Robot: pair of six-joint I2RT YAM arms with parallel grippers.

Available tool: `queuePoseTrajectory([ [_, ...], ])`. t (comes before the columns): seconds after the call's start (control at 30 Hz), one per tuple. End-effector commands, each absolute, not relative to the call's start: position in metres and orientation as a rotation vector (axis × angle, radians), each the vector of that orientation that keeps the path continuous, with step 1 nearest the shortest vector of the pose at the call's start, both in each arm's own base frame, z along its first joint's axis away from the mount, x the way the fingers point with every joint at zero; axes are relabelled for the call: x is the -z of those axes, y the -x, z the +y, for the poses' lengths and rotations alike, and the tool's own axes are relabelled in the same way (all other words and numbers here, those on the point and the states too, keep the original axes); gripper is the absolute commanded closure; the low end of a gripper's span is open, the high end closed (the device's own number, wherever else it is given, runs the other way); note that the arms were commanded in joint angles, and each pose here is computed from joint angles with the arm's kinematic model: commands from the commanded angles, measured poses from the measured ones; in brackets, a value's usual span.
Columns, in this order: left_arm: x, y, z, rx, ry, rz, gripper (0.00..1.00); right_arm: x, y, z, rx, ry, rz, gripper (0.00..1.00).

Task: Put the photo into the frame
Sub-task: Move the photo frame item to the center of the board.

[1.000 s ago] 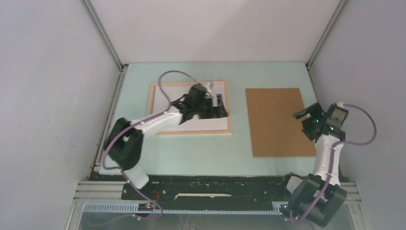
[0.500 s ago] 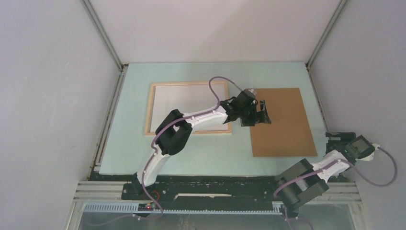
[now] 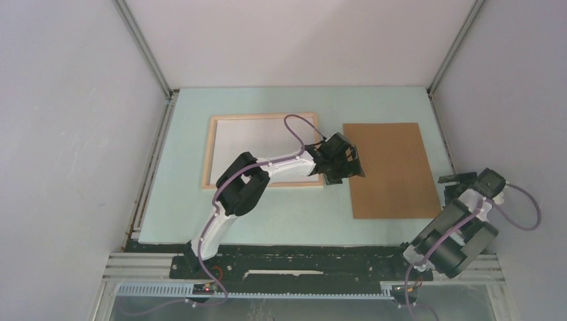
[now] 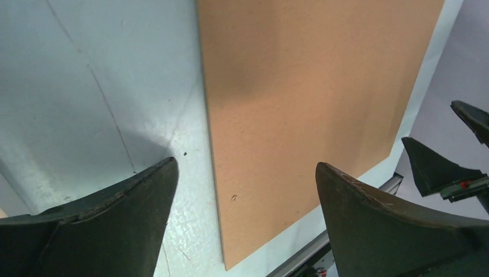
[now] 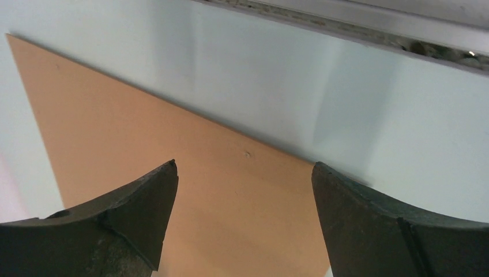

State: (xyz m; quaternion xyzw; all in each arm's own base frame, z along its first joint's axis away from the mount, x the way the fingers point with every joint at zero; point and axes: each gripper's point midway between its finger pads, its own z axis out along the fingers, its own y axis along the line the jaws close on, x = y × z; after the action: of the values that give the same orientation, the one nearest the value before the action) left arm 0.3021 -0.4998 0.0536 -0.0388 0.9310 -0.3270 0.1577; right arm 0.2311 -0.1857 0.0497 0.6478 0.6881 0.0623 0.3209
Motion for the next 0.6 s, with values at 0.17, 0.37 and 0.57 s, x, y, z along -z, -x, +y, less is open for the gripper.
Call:
queuePoseTrajectory([
  [0.17, -0.067, -0.296, -0.495, 1.01, 0.358, 2.646, 0.0, -0.03, -0.245, -0.196, 0.016, -1.656, 2.016, 0.07],
  [0.37, -0.054, -0.294, -0.492, 1.0, 0.446, 2.695, 0.0, -0.029, -0.256, -0.144, -0.117, -1.568, 2.163, 0.09],
  [0.57, -0.051, -0.299, -0.488, 1.004, 0.445, 2.704, 0.0, -0.03, -0.256, -0.111, -0.136, -1.42, 2.276, 0.09],
])
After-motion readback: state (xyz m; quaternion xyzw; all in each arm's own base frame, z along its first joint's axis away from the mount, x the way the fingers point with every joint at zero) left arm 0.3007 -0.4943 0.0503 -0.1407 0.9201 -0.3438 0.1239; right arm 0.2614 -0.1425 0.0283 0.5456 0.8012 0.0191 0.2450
